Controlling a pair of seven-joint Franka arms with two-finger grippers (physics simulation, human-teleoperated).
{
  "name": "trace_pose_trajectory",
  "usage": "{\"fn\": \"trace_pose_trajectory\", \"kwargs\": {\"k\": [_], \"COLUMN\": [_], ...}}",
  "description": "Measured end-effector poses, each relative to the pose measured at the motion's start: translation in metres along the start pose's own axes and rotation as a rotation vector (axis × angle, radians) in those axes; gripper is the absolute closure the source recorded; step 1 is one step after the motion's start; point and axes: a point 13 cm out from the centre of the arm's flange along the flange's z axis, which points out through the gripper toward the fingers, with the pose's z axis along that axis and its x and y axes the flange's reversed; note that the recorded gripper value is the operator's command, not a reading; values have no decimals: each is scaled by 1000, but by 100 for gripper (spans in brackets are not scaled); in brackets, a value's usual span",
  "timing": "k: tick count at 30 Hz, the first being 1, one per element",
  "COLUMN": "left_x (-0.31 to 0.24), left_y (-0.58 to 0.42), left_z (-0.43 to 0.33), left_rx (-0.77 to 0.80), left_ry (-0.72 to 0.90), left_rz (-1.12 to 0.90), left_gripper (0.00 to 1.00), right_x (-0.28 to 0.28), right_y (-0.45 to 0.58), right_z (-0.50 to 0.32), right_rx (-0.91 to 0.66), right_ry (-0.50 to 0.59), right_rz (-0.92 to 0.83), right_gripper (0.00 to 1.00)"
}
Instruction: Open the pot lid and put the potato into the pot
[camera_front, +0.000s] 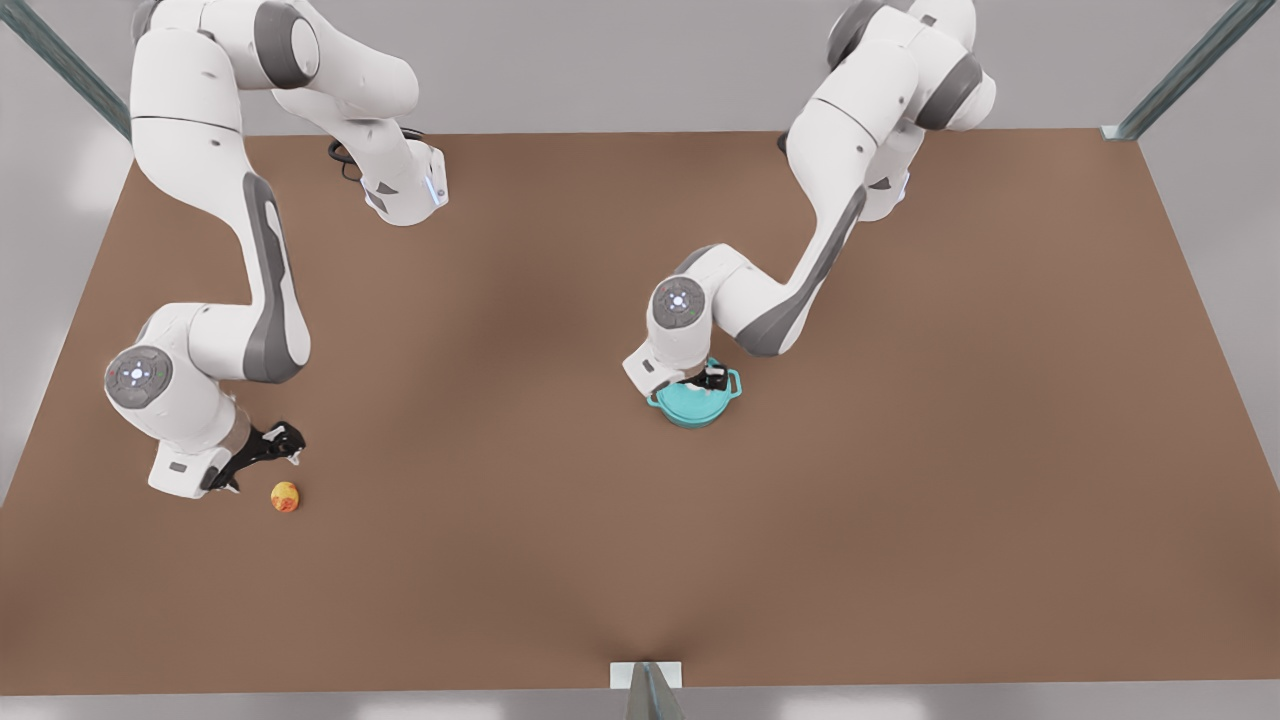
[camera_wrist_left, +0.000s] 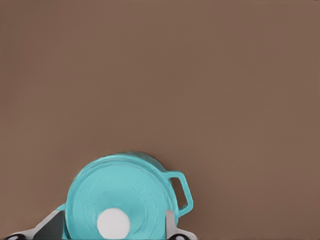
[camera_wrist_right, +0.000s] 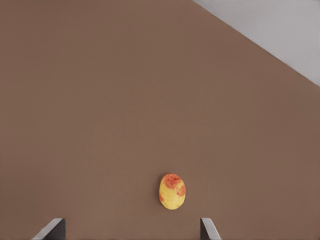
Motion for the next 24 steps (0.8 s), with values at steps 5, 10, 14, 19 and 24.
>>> {"fn": "trace_pose_trajectory", "kwargs": {"k": [5,10,14,19,24], "left_x": [4,9,9,25,35], "left_y": [3,10,14,24,22], "left_z": [14,33,40,42,57], "left_rx": [23,19,23,15,18], "left_ry": [-10,1,-3,3,3], "left_rz": [-62,-107,-137,-150,-153], "left_gripper": [0,0,0,0,0], "right_x": [2,18,31,50,46], "right_y": [3,-10,-12,-8,-26], "right_z": [54,86,115,155,154], "right_rx": [-17,-32,-67,-111,-96], "right_ry": [33,55,76,116,100], "right_rz": [-63,-70,-63,-65,-73], "right_gripper": [0,0,0,0,0]}}
